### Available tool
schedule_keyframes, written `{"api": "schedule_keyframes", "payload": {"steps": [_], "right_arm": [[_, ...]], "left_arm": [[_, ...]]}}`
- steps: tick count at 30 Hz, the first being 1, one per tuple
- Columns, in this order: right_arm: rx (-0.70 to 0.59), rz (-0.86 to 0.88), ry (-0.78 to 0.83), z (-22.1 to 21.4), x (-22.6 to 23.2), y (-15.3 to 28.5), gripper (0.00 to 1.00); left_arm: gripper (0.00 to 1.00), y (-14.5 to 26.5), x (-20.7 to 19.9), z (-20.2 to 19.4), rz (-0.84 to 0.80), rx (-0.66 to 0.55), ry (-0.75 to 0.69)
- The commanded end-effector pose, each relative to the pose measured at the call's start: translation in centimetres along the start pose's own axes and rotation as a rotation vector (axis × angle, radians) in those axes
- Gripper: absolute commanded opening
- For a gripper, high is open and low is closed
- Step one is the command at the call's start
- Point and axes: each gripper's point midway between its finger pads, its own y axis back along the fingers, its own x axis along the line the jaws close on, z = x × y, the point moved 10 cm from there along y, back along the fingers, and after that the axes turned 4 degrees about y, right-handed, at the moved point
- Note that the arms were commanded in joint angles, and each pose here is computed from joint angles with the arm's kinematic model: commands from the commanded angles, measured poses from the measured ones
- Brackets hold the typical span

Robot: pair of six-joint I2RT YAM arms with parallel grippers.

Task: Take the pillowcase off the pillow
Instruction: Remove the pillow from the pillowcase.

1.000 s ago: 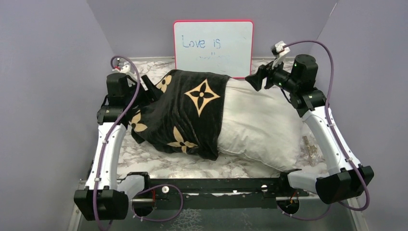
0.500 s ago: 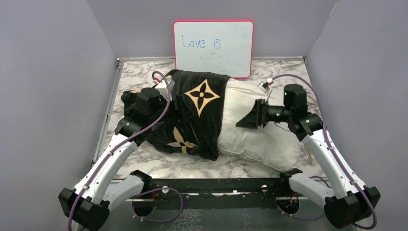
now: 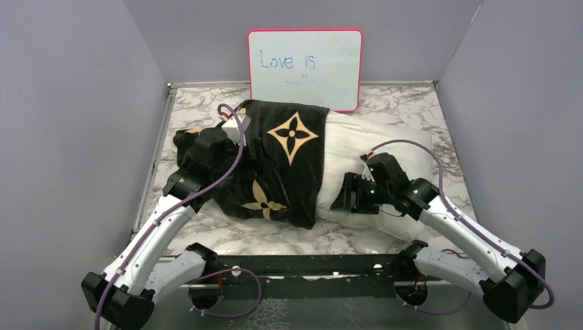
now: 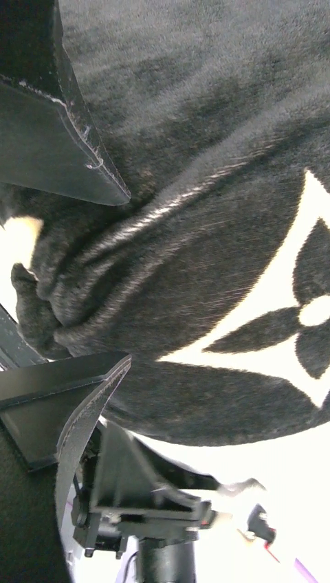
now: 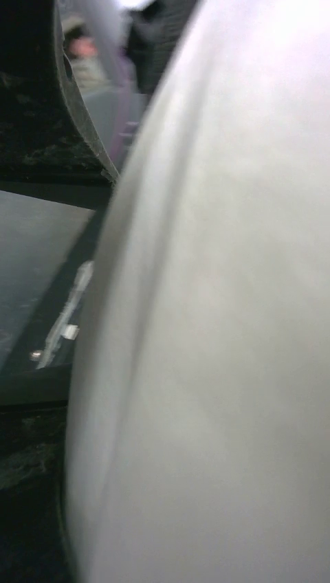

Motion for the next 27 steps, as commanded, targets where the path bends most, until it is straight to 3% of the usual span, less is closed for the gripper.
{"api": "schedule_keyframes", "payload": {"steps": [1, 4, 7, 14, 22, 27], "right_arm": [[-0.452, -0.328, -0.078, 5.2, -1.0, 0.2, 0.81], [-0.621, -0.375, -0.039, 7.6, -0.7, 0.7, 0.81], [-0.694, -0.441, 0.028, 9.3, -0.6, 0.9, 0.84], [-0.550, -0.402, 0.140, 10.1, 0.5, -0.1, 0.84], [-0.526, -0.345, 0.087, 8.6, 0.1, -0.3, 0.85], [-0.563, -0.356, 0.097, 8.4, -0.1, 0.4, 0.85]], "left_arm": [[0.80, 0.9, -0.4, -1.2, -0.075, 0.048, -0.012], [0.80, 1.3, -0.3, -2.8, -0.118, 0.115, 0.026], [0.80, 1.6, -0.4, -4.2, -0.166, 0.165, 0.071], [0.79, 0.2, -2.3, -6.9, -0.131, 0.254, 0.069], [0.79, -2.5, -6.7, -10.4, 0.123, 0.143, -0.214], [0.81, -4.1, -9.3, -11.5, 0.130, 0.087, -0.495]]}}
